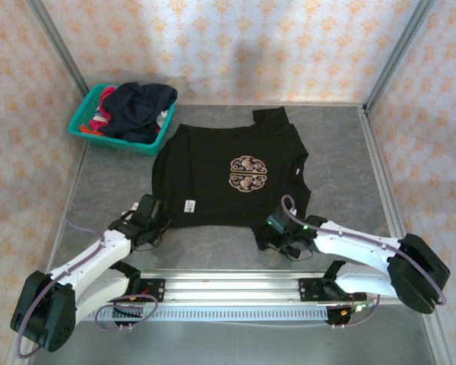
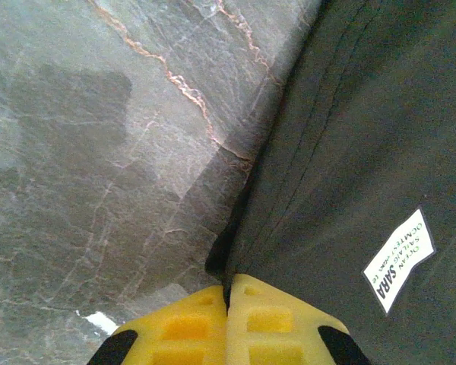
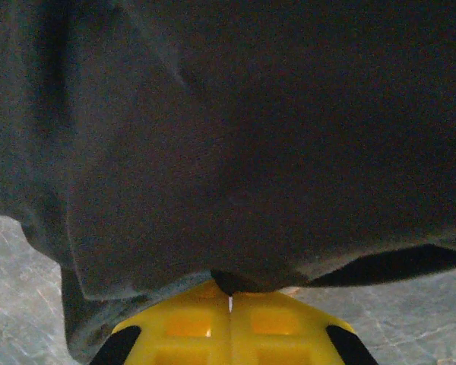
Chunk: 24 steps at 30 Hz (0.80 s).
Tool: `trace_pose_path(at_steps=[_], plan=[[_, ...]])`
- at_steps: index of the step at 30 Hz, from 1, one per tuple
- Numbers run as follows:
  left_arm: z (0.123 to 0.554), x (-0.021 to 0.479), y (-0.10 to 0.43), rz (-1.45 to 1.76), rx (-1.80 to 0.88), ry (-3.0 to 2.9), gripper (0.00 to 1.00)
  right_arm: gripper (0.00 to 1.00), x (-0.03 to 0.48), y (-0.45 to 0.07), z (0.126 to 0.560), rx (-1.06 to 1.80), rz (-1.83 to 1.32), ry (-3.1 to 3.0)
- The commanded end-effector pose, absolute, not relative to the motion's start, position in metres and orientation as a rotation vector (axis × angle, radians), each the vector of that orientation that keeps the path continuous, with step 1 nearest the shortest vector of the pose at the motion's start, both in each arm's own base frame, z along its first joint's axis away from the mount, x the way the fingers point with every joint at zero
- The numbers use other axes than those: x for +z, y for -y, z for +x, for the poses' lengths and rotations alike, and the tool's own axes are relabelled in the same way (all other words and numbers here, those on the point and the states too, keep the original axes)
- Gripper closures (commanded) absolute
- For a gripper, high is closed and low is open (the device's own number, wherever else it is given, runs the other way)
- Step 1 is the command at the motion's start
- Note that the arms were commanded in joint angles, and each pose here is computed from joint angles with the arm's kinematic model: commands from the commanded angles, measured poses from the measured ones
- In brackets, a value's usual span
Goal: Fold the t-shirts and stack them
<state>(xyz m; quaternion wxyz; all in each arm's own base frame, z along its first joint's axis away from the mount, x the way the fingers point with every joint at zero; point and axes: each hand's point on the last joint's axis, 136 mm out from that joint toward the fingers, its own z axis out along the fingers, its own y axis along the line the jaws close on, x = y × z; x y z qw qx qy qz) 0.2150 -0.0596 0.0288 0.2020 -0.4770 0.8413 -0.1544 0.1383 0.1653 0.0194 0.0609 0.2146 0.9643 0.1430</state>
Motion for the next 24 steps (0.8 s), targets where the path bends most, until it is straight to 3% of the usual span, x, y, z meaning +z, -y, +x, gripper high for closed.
trace_pose_path(at_steps=[1, 2, 4, 6, 10, 16, 21, 22, 24], plan=[[0.216, 0.035, 0.052, -1.323, -0.378, -2.333, 1.00, 1.00, 0.029, -0.154, 0.145, 0.395, 0.652, -2.858], [0.216, 0.035, 0.051, -1.323, -0.376, -2.333, 1.00, 0.99, 0.034, -0.155, 0.146, 0.420, 0.655, -2.843], [0.215, 0.035, 0.051, -1.322, -0.373, -2.335, 1.00, 0.67, 0.038, -0.154, 0.145, 0.446, 0.678, -2.829], [0.215, 0.036, 0.050, -1.321, -0.372, -2.331, 1.00, 0.48, 0.037, -0.153, 0.142, 0.467, 0.710, -2.824], [0.215, 0.035, 0.050, -1.323, -0.372, -2.327, 1.00, 0.34, 0.029, -0.144, 0.144, 0.455, 0.786, -2.784], [0.215, 0.034, 0.050, -1.319, -0.368, -2.337, 1.00, 0.32, 0.028, -0.136, 0.160, 0.402, 0.842, -2.722], [0.215, 0.035, 0.051, -1.316, -0.369, -2.339, 1.00, 0.37, 0.030, -0.146, 0.170, 0.437, 0.839, -2.716], [0.214, 0.034, 0.050, -1.315, -0.367, -2.340, 1.00, 0.38, 0.029, -0.147, 0.170, 0.427, 0.830, -2.726], [0.213, 0.034, 0.049, -1.316, -0.359, -2.338, 1.00, 0.49, 0.026, -0.147, 0.169, 0.411, 0.824, -2.746]])
